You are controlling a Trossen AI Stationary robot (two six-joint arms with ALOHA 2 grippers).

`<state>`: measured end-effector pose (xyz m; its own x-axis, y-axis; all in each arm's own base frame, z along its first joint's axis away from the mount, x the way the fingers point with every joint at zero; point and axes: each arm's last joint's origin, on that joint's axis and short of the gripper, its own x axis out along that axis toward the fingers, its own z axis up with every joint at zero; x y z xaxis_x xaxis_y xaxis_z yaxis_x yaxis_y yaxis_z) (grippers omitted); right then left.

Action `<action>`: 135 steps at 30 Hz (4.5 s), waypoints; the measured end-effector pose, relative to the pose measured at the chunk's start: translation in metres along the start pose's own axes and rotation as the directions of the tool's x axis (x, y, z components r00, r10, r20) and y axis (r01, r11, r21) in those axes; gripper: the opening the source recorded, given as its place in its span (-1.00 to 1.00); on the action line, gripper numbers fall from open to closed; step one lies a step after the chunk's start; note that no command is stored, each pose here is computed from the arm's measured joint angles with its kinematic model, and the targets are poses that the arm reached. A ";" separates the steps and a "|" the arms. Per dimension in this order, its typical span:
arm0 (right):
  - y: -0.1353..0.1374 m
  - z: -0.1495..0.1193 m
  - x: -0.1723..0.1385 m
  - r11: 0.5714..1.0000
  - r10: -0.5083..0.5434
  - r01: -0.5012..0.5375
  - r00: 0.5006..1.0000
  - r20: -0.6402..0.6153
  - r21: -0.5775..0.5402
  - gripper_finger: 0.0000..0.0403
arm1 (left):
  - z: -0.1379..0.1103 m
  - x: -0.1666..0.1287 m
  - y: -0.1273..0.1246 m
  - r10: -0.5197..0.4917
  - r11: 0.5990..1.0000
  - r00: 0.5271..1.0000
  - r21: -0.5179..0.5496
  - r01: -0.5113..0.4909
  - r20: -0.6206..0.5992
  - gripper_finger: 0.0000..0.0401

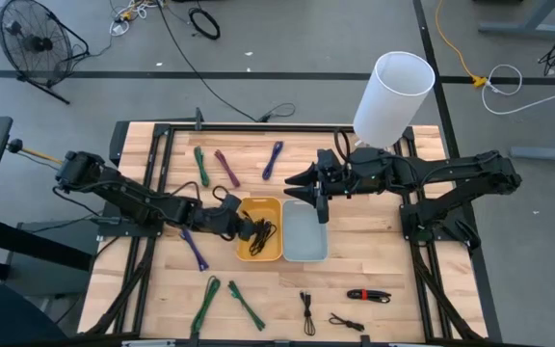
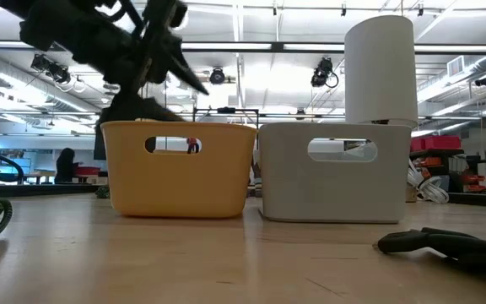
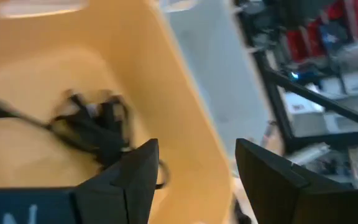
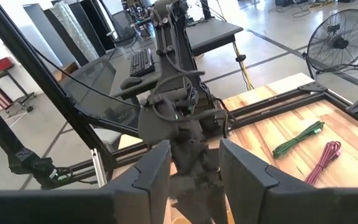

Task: Pick & Place USB Port
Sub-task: Put the black charger cable into the yellow bin

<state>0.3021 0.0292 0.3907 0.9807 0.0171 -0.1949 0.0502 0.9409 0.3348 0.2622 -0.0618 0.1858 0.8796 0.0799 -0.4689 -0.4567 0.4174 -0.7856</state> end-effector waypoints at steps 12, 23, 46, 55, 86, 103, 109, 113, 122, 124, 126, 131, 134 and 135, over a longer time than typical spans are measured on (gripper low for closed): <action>0.000 -0.004 0.000 0.999 0.030 -0.028 0.998 -0.057 0.047 -0.32 | 0.038 -0.055 -0.058 -0.508 0.805 0.840 0.451 0.385 0.190 0.09; 0.000 -0.005 0.000 0.996 0.030 -0.024 0.997 -0.066 0.086 -0.32 | 0.066 -0.116 -0.082 -0.662 0.607 0.679 0.758 0.237 0.318 0.10; 0.026 -0.040 -0.010 0.927 0.266 -0.115 0.871 -0.412 0.357 -0.32 | 0.092 -0.143 -0.130 -0.431 0.564 0.876 0.822 0.075 0.216 0.10; 0.065 -0.092 -0.041 0.864 0.272 0.192 0.601 -0.752 0.465 -0.32 | 0.092 -0.142 -0.129 -0.424 0.564 0.880 0.822 0.074 0.212 0.10; 0.112 -0.243 -0.021 0.879 -0.140 0.470 0.090 -0.986 -0.082 -0.10 | 0.091 -0.142 -0.129 -0.420 0.562 0.884 0.824 0.076 0.204 0.10; 0.089 -0.285 -0.024 0.883 -0.110 0.463 0.052 -0.993 -0.074 -0.03 | 0.091 -0.142 -0.129 -0.420 0.579 0.884 0.810 0.090 0.202 0.10; 0.080 -0.298 -0.026 0.883 -0.101 0.465 0.054 -0.993 -0.065 -0.03 | 0.091 -0.142 -0.129 -0.420 0.579 0.884 0.810 0.090 0.202 0.10; 0.074 -0.306 -0.028 0.882 -0.092 0.469 0.058 -0.994 -0.054 -0.06 | 0.091 -0.142 -0.129 -0.420 0.579 0.884 0.810 0.090 0.203 0.10; 0.070 -0.310 -0.031 0.885 -0.061 0.464 0.017 -0.998 -0.046 -0.74 | 0.091 -0.142 -0.129 -0.420 0.580 0.884 0.810 0.089 0.203 0.10; 0.071 -0.310 -0.031 0.895 -0.034 0.445 0.000 -0.999 -0.031 -0.87 | 0.091 -0.142 -0.129 -0.421 0.580 0.884 0.810 0.089 0.203 0.10; 0.072 -0.311 -0.032 0.897 -0.009 0.441 -0.022 -1.000 -0.018 -0.87 | 0.091 -0.142 -0.129 -0.421 0.580 0.884 0.810 0.089 0.203 0.10; 0.076 -0.297 -0.035 0.900 0.043 0.434 -0.010 -0.999 0.034 -0.87 | 0.091 -0.142 -0.129 -0.420 0.579 0.884 0.810 0.089 0.204 0.10; 0.082 -0.270 -0.038 0.895 0.064 0.436 0.071 -0.995 0.089 -0.87 | 0.091 -0.142 -0.129 -0.420 0.580 0.884 0.810 0.089 0.204 0.10; 0.083 -0.260 -0.040 0.889 0.056 0.448 0.096 -0.994 0.093 -0.87 | 0.091 -0.142 -0.129 -0.420 0.580 0.884 0.810 0.089 0.204 0.10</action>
<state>0.2179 0.1942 0.1861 -0.0913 0.3900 -0.9163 0.5010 0.8132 0.2962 0.2081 -0.0447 0.3904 0.9968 0.0796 -0.0019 -0.0788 0.9823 -0.1700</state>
